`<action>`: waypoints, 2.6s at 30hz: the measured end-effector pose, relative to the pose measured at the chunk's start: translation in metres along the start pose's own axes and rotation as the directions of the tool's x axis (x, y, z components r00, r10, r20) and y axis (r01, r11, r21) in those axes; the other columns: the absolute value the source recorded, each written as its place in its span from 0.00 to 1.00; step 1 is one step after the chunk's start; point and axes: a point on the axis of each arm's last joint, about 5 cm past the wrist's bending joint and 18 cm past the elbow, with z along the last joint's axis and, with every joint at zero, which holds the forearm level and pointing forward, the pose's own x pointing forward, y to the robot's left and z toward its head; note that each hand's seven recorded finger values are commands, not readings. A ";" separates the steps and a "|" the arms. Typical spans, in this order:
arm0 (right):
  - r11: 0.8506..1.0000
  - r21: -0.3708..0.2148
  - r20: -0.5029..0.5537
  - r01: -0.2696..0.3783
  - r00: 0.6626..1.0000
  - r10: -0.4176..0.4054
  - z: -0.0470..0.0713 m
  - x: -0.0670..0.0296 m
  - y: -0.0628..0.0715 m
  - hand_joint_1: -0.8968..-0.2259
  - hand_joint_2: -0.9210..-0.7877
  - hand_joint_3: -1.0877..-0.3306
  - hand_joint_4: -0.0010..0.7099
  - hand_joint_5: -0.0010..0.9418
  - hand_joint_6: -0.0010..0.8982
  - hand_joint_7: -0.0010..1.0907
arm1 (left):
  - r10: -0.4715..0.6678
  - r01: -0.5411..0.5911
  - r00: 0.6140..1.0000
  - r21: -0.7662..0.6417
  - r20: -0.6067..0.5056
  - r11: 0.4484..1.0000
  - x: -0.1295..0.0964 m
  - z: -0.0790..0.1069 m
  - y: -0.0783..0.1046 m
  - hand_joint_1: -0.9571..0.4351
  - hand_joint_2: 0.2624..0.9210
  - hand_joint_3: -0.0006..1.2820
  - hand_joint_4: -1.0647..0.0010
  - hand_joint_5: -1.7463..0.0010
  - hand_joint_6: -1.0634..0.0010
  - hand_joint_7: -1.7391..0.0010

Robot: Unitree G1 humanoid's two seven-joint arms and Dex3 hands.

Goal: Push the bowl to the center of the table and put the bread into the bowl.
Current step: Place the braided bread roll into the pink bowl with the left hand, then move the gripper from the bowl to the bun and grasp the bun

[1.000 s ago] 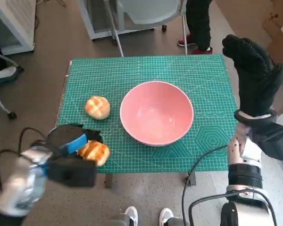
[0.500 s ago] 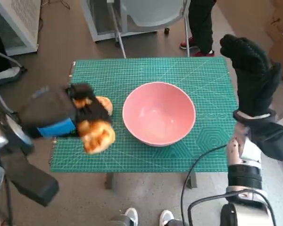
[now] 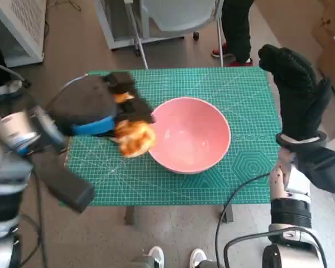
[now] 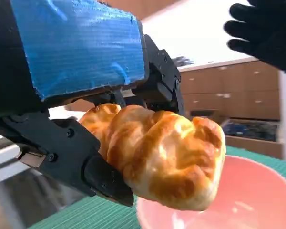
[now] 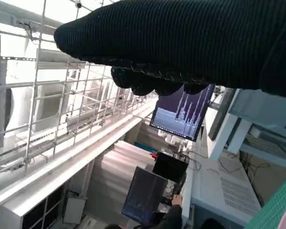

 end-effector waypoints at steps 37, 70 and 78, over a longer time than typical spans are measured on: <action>0.997 -0.041 -0.022 0.072 0.997 -0.073 0.013 -0.0153 -0.002 0.65 0.00 0.81 0.50 0.01 0.53 0.02 | -0.127 0.112 0.989 -0.179 -0.072 0.977 0.069 -0.013 -0.055 0.18 0.88 0.02 1.00 1.00 0.90 0.96; 0.999 -0.006 -0.056 0.049 0.997 -0.049 0.002 -0.0156 0.000 0.65 0.00 0.81 0.50 0.00 0.53 0.02 | -0.078 0.025 0.926 -0.146 -0.370 0.989 -0.031 -0.061 -0.040 0.22 0.84 0.00 0.90 1.00 0.75 0.97; 0.999 0.020 -0.054 0.025 0.998 -0.024 0.000 -0.0114 0.002 0.66 0.00 0.82 0.50 0.00 0.53 0.02 | -0.146 0.046 0.879 -0.224 -0.455 0.974 -0.051 -0.063 -0.054 0.24 0.80 0.00 0.92 1.00 0.77 0.99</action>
